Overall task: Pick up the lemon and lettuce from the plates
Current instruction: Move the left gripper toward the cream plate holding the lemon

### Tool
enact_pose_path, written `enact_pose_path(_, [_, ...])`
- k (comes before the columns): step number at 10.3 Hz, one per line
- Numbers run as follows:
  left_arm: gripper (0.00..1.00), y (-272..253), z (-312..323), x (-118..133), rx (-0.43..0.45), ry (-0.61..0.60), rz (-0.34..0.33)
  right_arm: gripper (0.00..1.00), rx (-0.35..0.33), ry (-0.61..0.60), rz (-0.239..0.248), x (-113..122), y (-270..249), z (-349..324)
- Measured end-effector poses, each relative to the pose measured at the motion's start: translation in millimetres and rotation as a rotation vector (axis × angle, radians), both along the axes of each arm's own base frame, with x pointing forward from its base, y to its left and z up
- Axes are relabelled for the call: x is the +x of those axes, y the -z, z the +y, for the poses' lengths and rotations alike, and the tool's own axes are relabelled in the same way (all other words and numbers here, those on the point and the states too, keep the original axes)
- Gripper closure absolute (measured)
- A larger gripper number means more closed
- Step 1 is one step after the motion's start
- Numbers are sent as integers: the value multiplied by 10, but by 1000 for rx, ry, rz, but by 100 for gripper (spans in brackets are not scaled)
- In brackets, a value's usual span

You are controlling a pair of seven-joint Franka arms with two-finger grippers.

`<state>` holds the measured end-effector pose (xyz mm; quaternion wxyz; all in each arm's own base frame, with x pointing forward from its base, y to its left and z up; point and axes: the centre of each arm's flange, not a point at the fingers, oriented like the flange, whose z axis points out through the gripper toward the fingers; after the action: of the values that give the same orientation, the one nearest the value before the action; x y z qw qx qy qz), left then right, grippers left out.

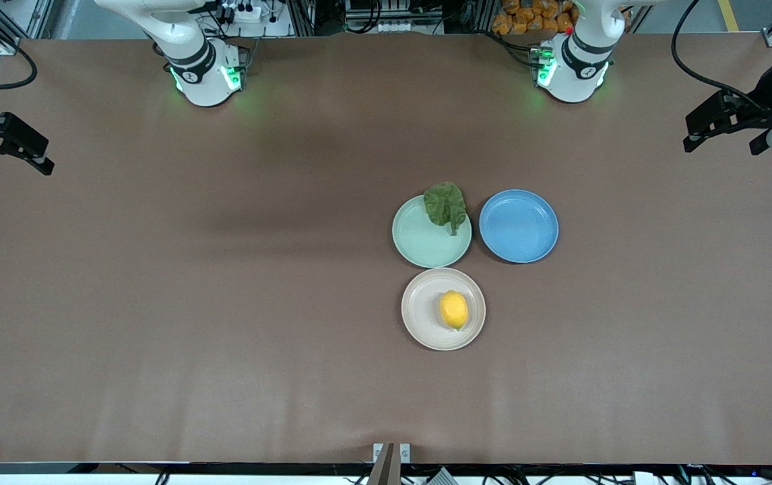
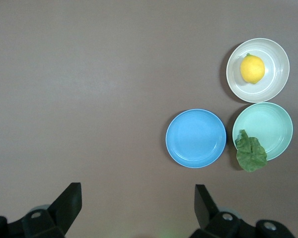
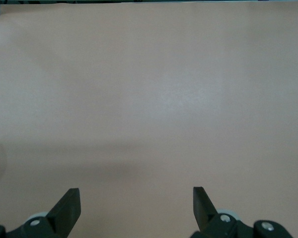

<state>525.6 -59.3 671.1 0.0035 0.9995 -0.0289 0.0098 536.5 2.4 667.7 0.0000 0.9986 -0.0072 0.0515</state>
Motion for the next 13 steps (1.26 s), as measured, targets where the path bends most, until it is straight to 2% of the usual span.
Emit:
enact_pose_path(5, [0, 52, -22, 27, 0, 10, 11, 0, 14, 64, 2, -18, 1, 400])
enact_pose_path(13, [0, 426, -30, 233, 1, -5, 82, 0, 15, 83, 0, -20, -11, 339])
